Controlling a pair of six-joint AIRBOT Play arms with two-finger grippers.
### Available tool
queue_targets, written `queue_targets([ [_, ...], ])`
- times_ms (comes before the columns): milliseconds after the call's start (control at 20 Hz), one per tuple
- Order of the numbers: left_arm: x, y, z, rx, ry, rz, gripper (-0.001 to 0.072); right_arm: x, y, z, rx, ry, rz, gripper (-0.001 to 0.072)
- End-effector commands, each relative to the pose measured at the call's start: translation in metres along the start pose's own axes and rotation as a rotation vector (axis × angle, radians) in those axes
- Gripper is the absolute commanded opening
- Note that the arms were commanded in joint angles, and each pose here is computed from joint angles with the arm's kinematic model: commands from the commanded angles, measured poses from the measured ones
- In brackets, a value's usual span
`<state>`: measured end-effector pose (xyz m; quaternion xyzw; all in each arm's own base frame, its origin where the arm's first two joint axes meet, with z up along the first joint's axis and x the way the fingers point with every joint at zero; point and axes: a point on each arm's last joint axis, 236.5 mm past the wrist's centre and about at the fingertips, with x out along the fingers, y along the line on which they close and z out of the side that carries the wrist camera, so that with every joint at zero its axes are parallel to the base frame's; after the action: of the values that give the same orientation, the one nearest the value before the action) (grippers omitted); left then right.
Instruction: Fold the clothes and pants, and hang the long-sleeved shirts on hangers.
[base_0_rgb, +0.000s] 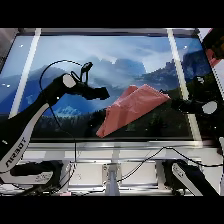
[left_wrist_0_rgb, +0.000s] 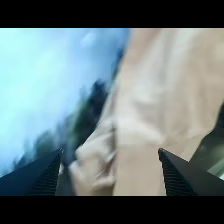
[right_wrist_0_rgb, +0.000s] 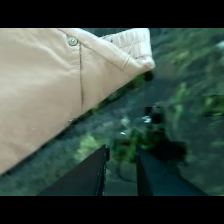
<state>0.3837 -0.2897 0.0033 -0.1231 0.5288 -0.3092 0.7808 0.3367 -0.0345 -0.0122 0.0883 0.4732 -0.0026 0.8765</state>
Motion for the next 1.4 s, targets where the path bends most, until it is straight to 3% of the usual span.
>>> queue_targets([
  [0, 0.020, -0.026, 0.004, 0.117, -0.048, -0.035, 0.0692, 0.006, 0.003, 0.000, 0.070, -0.038, 0.022, 0.0209],
  [550, 0.084, -0.065, -0.070, 0.068, 0.187, -0.222, 0.0690, 0.006, 0.003, 0.001, 0.070, -0.038, 0.022, 0.0208],
  [600, 0.086, -0.066, -0.072, 0.066, 0.193, -0.226, 0.0630, 0.006, 0.003, 0.001, 0.070, -0.038, 0.022, 0.0208],
  [750, 0.084, -0.077, -0.066, 0.110, 0.161, -0.270, 0.0143, 0.006, 0.003, 0.001, 0.070, -0.038, 0.022, 0.0208],
  [850, 0.082, -0.085, -0.048, 0.132, 0.079, -0.299, 0.0015, 0.006, 0.003, 0.000, 0.071, -0.037, 0.023, 0.0208],
  [1050, 0.045, -0.104, 0.017, 0.246, -0.174, -0.269, 0.0015, 0.006, 0.010, -0.001, 0.096, -0.028, 0.050, 0.0208],
  [1200, -0.021, -0.132, 0.073, 0.399, -0.419, -0.228, 0.0015, 0.006, 0.012, -0.001, 0.107, -0.028, 0.060, 0.0208],
  [1350, -0.092, -0.141, 0.121, 0.424, -0.671, -0.140, 0.0015, 0.006, 0.015, -0.008, 0.106, 0.002, 0.070, 0.0208],
])
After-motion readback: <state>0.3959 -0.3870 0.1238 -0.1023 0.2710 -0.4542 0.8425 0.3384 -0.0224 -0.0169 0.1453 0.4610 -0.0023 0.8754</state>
